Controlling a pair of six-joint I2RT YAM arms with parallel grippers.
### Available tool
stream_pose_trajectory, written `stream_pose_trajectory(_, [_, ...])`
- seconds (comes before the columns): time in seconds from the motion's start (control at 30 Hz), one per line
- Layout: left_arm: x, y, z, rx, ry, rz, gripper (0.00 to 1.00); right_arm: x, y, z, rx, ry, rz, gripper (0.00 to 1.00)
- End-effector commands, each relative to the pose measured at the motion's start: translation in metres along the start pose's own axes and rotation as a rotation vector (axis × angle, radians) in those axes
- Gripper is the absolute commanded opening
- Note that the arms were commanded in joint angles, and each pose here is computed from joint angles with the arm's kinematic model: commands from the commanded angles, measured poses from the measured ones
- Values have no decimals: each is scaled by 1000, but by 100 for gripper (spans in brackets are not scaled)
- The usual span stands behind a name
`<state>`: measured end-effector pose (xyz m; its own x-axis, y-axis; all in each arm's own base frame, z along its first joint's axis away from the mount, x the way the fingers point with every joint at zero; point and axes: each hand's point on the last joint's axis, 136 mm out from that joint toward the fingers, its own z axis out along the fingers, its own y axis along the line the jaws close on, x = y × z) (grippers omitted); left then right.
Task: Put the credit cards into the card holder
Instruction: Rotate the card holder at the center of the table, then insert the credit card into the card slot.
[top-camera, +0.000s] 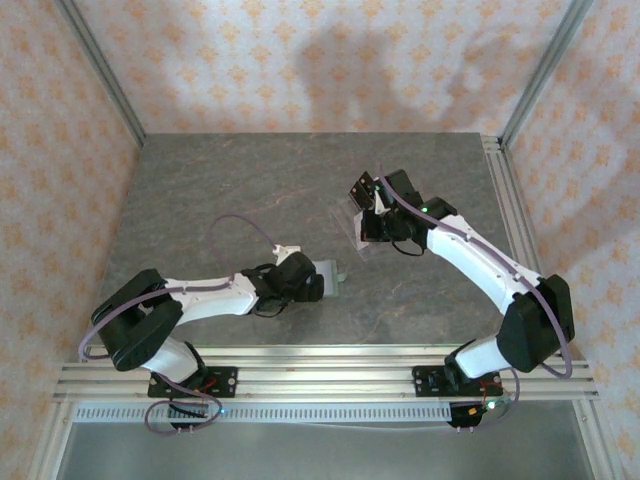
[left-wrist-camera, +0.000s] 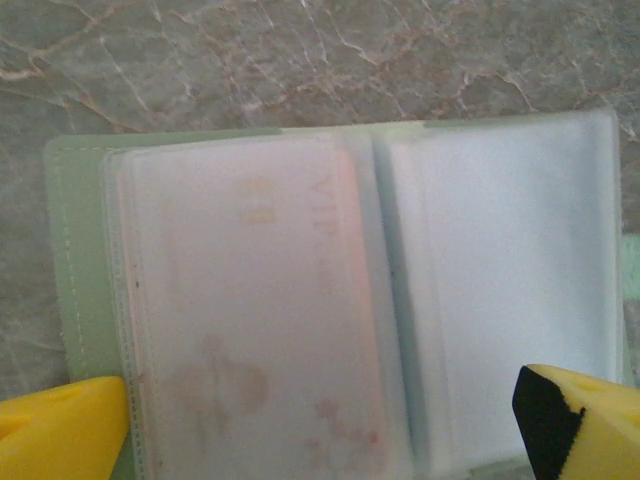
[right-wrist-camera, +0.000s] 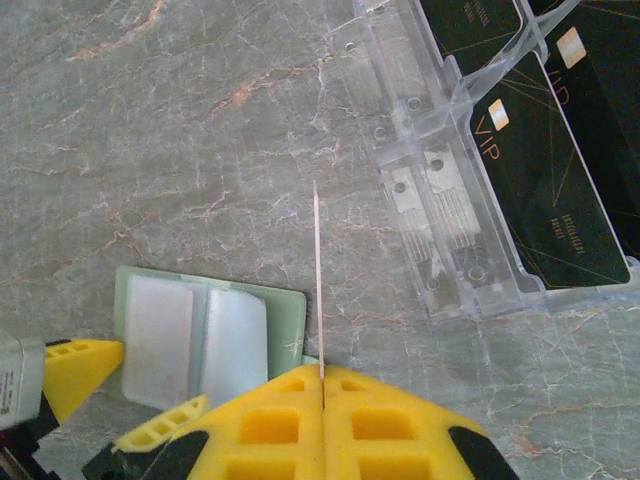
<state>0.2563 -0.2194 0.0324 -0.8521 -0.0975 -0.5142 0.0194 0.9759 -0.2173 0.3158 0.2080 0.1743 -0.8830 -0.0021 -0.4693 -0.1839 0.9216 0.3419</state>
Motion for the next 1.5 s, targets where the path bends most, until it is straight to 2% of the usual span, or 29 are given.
stream_pose_trajectory(0.0, [-5,0,-9,-5,-51,-56,100,-5,3,-6,-16,-35,6,0])
stream_pose_trajectory(0.1, [-17,11,-23,-61,-103,-64,100,-5,5,-6,-32,-36,10,0])
stream_pose_trajectory(0.23, [-36,37,-47,-203,-158,-44,100,0,15,-2,-103,-32,40,0])
stream_pose_trajectory(0.4, [-34,57,-37,-273,-69,2,100,12,40,15,-296,-16,116,0])
stream_pose_trajectory(0.57, [-22,61,-20,-273,-8,51,100,33,55,31,-400,4,155,0])
stream_pose_trajectory(0.9, [-4,83,-8,-369,30,52,100,75,71,67,-459,77,157,0])
stream_pose_trajectory(1.47, [11,104,-12,-423,38,37,100,101,71,106,-543,138,169,0])
